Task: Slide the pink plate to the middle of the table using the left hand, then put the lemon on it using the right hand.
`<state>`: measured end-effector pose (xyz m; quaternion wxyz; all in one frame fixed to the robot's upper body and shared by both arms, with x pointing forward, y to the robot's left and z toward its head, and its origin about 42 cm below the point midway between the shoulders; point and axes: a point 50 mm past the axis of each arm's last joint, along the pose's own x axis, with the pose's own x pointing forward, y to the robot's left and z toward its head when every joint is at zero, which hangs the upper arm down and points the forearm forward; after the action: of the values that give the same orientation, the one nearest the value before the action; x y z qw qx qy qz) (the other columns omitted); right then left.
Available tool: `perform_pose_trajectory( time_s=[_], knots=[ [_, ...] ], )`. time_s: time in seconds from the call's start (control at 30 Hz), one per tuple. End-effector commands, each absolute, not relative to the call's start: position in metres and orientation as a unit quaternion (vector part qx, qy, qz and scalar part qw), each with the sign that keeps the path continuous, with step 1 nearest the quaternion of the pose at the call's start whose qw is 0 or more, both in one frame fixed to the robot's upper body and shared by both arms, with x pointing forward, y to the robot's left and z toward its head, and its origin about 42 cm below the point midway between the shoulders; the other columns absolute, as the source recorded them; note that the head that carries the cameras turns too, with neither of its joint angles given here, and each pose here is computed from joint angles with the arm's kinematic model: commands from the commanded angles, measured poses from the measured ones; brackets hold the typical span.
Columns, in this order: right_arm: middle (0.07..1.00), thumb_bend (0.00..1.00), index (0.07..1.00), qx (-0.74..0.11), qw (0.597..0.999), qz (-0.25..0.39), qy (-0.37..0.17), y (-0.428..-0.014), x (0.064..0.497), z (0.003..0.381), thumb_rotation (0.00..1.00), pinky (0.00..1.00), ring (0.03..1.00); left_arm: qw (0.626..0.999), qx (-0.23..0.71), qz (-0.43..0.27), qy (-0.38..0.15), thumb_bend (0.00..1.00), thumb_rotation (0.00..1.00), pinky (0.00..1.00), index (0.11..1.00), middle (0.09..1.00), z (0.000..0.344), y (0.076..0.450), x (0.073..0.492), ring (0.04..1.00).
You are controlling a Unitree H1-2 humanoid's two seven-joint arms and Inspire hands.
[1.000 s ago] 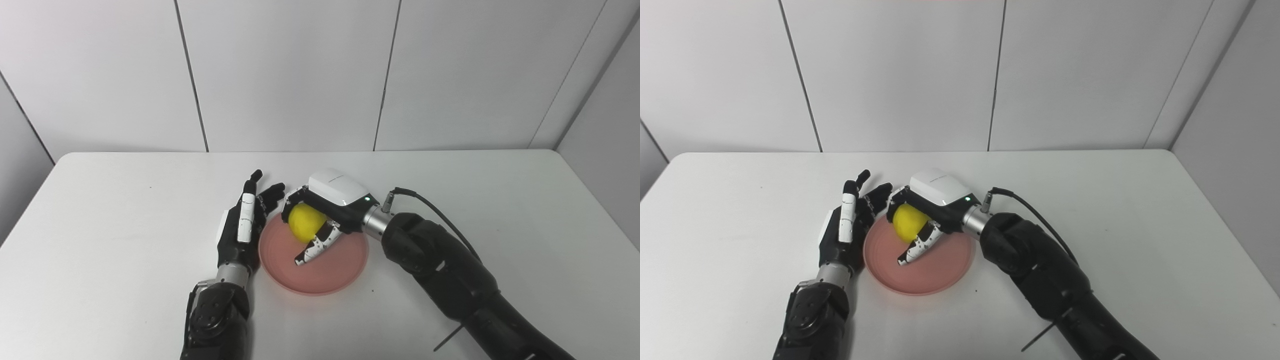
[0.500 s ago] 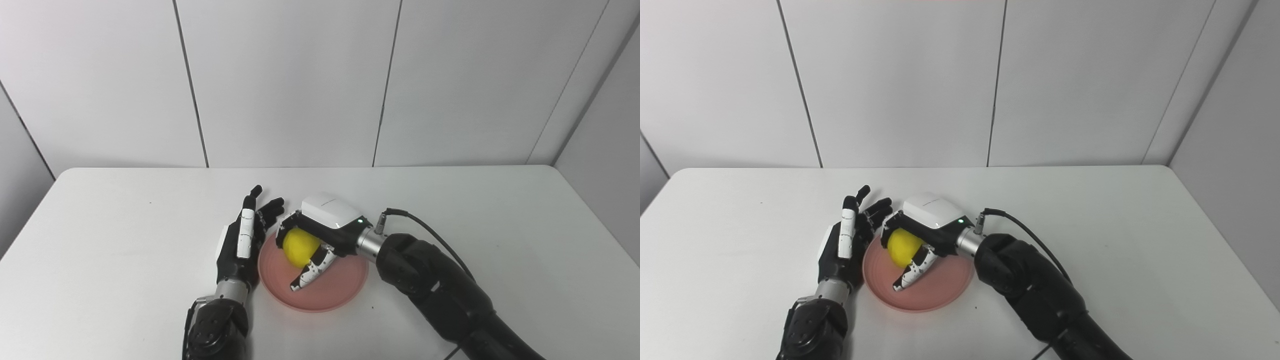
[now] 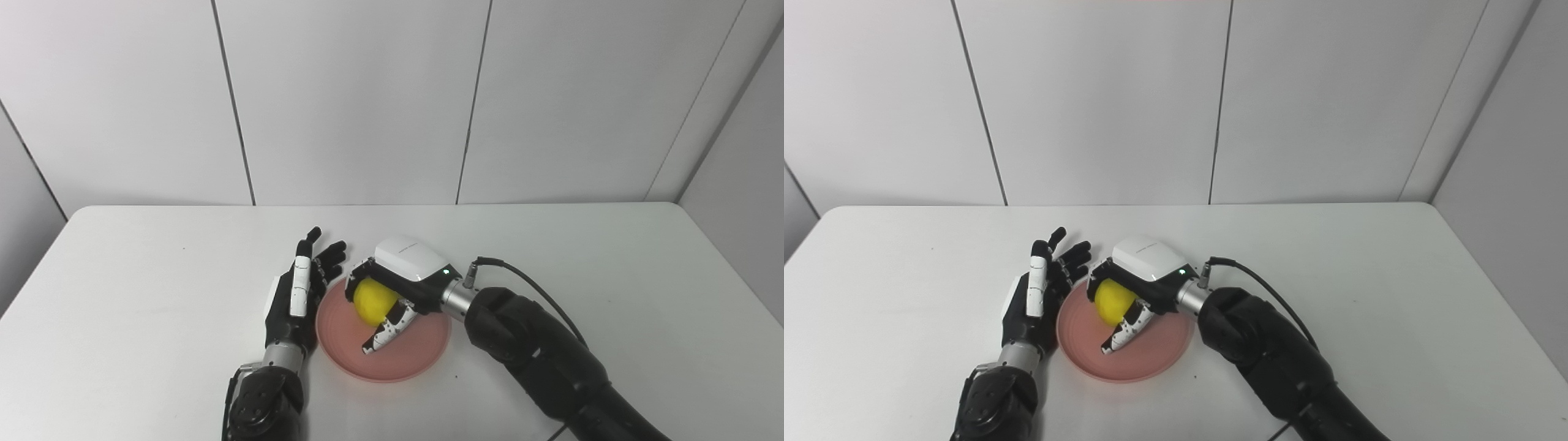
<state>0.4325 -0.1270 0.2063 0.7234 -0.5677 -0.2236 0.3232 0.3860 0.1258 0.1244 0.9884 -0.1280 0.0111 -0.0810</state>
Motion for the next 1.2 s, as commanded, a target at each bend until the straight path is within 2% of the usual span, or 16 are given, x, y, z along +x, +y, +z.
perform_pose_trajectory(
  time_s=[0.0,0.17,0.23,0.43,0.67,0.77,0.9,1.03,1.17],
  knots=[
    [0.573,0.78,0.599,-0.571,0.716,0.298,-0.269,-0.126,0.439,0.236,0.59,0.43,0.511,0.986,-0.121,-0.07,0.088,0.84,0.93,0.86,0.931,0.832,0.089,0.13,0.372,0.839],
    [0.594,0.84,0.618,-0.577,0.713,0.294,-0.269,-0.128,0.439,0.24,0.66,0.44,0.525,0.987,-0.118,-0.072,0.086,0.84,0.93,0.88,0.927,0.815,0.089,0.131,0.373,0.841],
    [0.603,0.87,0.629,-0.58,0.712,0.293,-0.267,-0.128,0.438,0.241,0.69,0.44,0.531,0.987,-0.118,-0.072,0.085,0.84,0.92,0.84,0.924,0.823,0.089,0.131,0.373,0.829],
    [0.603,0.91,0.635,-0.579,0.713,0.289,-0.268,-0.13,0.439,0.243,0.72,0.44,0.529,0.987,-0.117,-0.073,0.084,0.84,0.93,0.83,0.919,0.82,0.089,0.131,0.373,0.823],
    [0.627,0.97,0.663,-0.578,0.713,0.287,-0.274,-0.131,0.438,0.247,0.79,0.47,0.566,0.987,-0.12,-0.071,0.081,0.83,0.91,0.82,0.925,0.819,0.089,0.131,0.373,0.817],
    [0.617,0.98,0.664,-0.578,0.713,0.284,-0.277,-0.132,0.437,0.249,0.8,0.44,0.548,0.987,-0.121,-0.072,0.081,0.83,0.92,0.84,0.936,0.823,0.088,0.13,0.373,0.828],
    [0.627,0.99,0.67,-0.578,0.715,0.28,-0.276,-0.133,0.437,0.253,0.81,0.47,0.569,0.987,-0.114,-0.072,0.082,0.84,0.93,0.83,0.96,0.828,0.087,0.13,0.372,0.832],
    [0.628,1.0,0.668,-0.579,0.714,0.272,-0.284,-0.136,0.441,0.257,0.84,0.48,0.569,0.986,-0.123,-0.07,0.088,0.85,0.92,0.87,0.979,0.788,0.087,0.13,0.372,0.832],
    [0.594,1.0,0.662,-0.574,0.72,0.263,-0.288,-0.14,0.442,0.263,0.86,0.44,0.527,0.985,-0.13,-0.067,0.092,0.86,0.9,0.88,0.958,0.762,0.087,0.129,0.372,0.825]
  ],
)
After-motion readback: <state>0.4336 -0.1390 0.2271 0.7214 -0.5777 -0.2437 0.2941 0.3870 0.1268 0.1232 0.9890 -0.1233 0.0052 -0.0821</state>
